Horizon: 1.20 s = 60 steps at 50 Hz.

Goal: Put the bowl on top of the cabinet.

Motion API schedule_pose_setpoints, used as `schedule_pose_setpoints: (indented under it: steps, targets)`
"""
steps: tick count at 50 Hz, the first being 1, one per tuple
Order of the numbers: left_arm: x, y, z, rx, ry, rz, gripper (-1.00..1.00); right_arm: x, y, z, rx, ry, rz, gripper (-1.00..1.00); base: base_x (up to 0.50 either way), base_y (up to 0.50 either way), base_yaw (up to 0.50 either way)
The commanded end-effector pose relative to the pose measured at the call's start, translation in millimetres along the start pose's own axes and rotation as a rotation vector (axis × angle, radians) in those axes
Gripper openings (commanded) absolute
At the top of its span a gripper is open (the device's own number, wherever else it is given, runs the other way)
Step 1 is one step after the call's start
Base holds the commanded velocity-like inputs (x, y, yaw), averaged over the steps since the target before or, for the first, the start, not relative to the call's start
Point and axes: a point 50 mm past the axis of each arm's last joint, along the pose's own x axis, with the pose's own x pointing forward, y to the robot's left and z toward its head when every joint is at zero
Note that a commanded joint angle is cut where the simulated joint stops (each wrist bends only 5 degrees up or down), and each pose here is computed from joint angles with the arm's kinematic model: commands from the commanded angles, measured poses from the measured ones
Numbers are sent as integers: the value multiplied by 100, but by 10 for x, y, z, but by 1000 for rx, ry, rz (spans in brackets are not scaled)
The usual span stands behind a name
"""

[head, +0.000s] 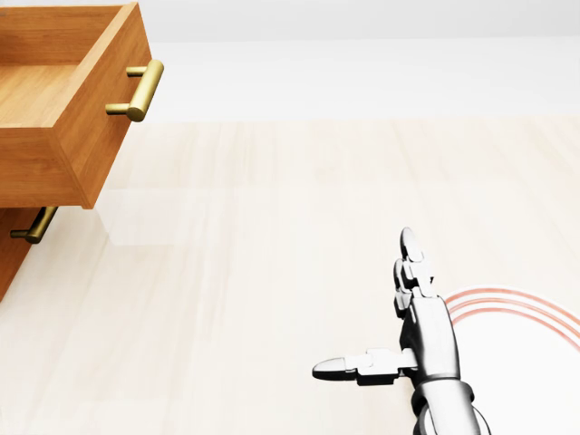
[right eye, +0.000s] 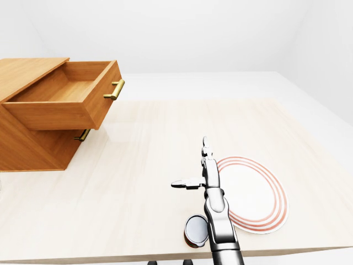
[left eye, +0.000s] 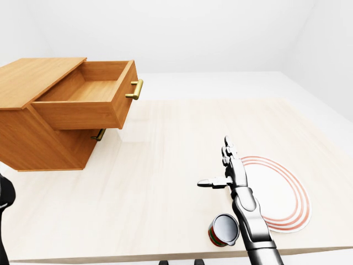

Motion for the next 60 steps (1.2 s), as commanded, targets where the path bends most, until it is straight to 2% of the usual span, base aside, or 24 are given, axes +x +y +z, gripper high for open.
schedule_pose_setpoints:
  steps: [1, 14, 16, 22, 38, 40, 45, 55, 60]
  targets:
    - [-9, 9, -17, 97, -45, 9, -95, 0, -2, -3, -1, 1, 0, 100, 0, 0, 0]
    - [-48, -39, -52, 183, -80, -16, -95, 0, 0, -3, -1, 0, 0, 100, 0, 0, 0]
    - [-69, -63, -63, 226, -103, -29, -96, 5, 4, -11, -2, 2, 0, 100, 0, 0, 0]
    - [-115, -130, -84, 270, -123, -56, -96, 4, 4, -9, -2, 1, 0, 100, 0, 0, 0]
    - [-273, -314, -191, 294, -122, -120, -95, 13, 4, -23, -4, 3, 1, 100, 0, 0, 0]
    - [-291, -328, -215, 274, -105, -123, -95, 14, 9, -30, -6, 5, 2, 100, 0, 0, 0]
    - [-336, -371, -257, 293, -106, -144, -96, 9, 5, -22, -6, 3, 1, 100, 0, 0, 0]
    - [-524, -541, -409, 342, -102, -221, -95, 16, -15, -29, -2, 5, -2, 100, 0, 0, 0]
    - [-552, -547, -476, 361, -89, -235, -95, 15, -24, -25, -1, 4, -4, 100, 0, 0, 0]
